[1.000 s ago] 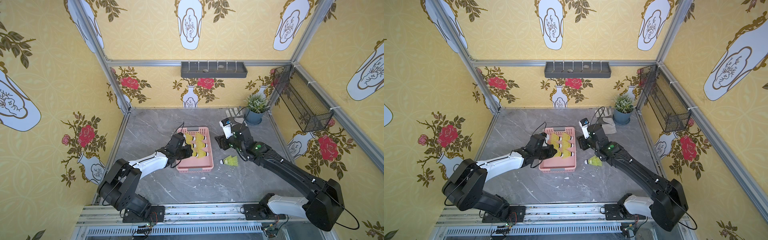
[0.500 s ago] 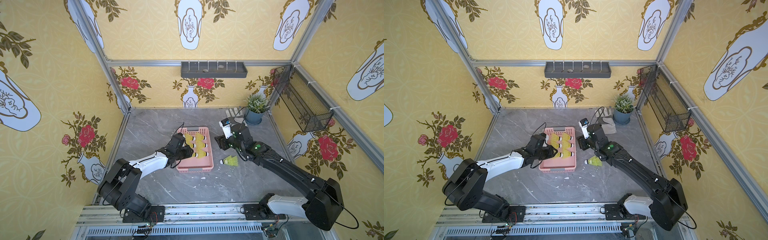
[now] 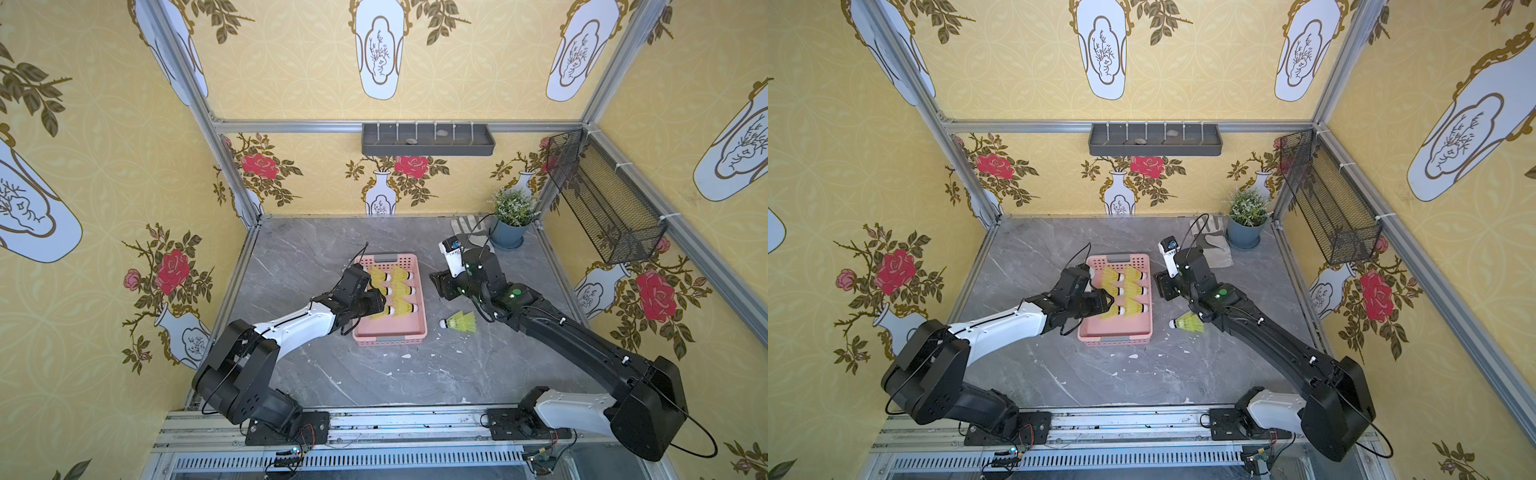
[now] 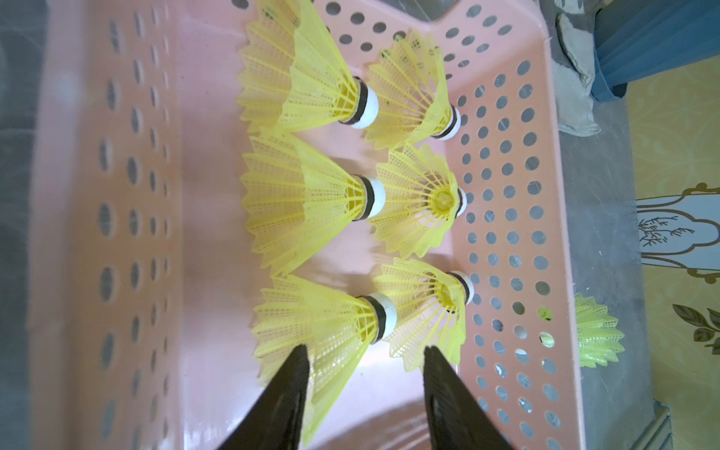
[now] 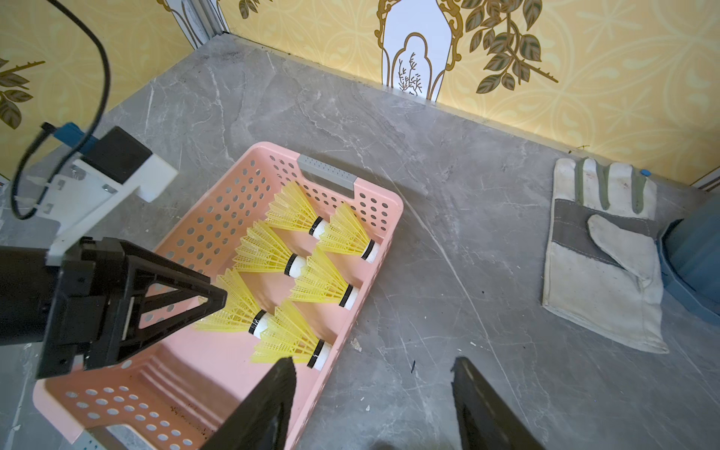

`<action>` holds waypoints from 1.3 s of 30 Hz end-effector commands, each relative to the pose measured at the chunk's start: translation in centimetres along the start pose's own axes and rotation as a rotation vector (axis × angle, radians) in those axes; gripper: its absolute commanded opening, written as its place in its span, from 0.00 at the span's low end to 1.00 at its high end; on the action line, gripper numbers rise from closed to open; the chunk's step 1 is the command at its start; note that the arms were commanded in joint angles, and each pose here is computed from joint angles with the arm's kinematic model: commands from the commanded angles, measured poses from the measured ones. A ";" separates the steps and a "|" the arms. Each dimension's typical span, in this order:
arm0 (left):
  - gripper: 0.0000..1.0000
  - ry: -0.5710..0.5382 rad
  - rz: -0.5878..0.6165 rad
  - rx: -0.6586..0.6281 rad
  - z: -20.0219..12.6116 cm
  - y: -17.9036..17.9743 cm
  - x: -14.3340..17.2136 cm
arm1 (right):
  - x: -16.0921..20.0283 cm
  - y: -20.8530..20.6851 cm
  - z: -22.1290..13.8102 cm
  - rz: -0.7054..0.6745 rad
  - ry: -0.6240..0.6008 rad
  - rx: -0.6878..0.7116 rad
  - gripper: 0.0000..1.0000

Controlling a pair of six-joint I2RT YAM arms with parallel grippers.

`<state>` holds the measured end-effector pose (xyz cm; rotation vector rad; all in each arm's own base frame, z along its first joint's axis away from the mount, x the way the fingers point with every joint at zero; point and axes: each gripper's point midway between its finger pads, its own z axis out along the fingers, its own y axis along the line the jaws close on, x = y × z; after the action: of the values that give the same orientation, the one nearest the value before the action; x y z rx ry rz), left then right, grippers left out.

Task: Put the shuttlecocks into the storage box
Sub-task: Place the shuttlecock in the storage box, then adjust the shuttlecock at the center of the board.

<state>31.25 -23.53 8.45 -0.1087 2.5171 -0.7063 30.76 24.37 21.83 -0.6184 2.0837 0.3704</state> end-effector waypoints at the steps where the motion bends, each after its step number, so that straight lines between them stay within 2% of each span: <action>1: 0.56 -0.021 0.037 -0.036 -0.7 0.3 -0.6 | 0.4 -0.8 0.1 0.042 0.009 0.044 0.66; 6: 0.62 -0.059 0.095 -0.064 -2.9 -0.3 -2.2 | 1.7 -1.4 0.1 0.104 0.039 0.073 0.66; 13: 0.71 -0.100 0.288 -0.097 -8.4 -1.6 -4.3 | 4.7 -1.6 -0.5 0.216 0.142 0.090 0.66; 19: 0.72 -0.083 0.372 -0.044 -13.3 -2.1 -5.0 | 8.8 -1.7 -1.4 0.332 0.277 0.121 0.65; 23: 0.73 -0.091 0.398 -0.006 -15.7 -1.8 -5.3 | 11.2 -0.9 -1.8 0.394 0.345 0.092 0.63; 30: 0.73 -0.129 0.461 -0.027 -16.9 -1.1 -5.4 | 15.7 0.9 -2.1 0.493 0.489 0.057 0.64; 32: 0.73 -0.151 0.436 -0.048 -17.0 -0.1 -6.0 | 17.0 0.9 -1.9 0.519 0.520 0.069 0.64; 39: 0.73 -0.156 0.424 -0.062 -17.0 0.5 -5.9 | 18.9 -0.1 -1.0 0.538 0.539 0.134 0.68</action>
<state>27.70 -14.22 23.52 0.3226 2.3068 -0.4486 20.57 18.63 6.84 -0.1167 2.7802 0.4115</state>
